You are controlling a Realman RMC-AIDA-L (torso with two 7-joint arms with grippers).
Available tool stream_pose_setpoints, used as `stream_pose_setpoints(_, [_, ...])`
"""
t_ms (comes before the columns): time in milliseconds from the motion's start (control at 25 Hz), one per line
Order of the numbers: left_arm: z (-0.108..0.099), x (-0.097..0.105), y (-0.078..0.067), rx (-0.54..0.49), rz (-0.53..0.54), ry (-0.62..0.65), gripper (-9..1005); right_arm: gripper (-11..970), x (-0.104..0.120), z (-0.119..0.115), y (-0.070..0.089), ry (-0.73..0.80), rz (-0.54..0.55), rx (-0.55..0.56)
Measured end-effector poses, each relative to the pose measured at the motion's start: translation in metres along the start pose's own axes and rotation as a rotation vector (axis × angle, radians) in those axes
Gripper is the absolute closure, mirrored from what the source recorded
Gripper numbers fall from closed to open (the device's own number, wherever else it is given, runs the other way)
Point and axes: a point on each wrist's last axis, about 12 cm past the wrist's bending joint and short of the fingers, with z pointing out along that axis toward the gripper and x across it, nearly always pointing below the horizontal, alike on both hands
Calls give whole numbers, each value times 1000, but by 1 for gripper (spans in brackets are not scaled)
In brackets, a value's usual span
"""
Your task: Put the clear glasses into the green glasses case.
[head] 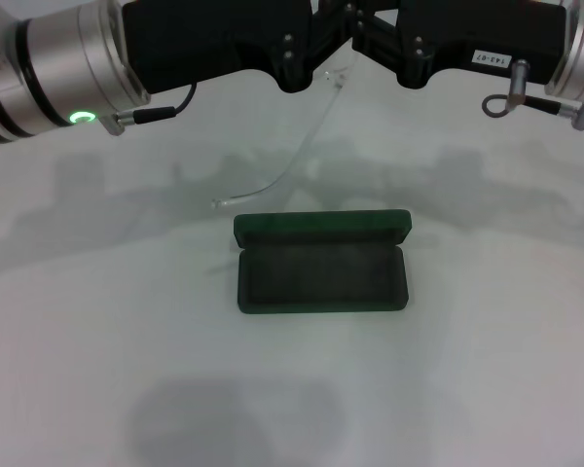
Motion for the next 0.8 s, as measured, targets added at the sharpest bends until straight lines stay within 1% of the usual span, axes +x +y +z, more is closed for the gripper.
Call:
stream_pose_setpoints(640, [-3, 2, -1, -10, -3, 2, 969, 849, 0, -3, 2, -22, -2, -2])
stream_pose_setpoints(800, [-5, 2, -2, -10, -4, 2, 969, 849, 1, -8, 2, -22, -9, 14])
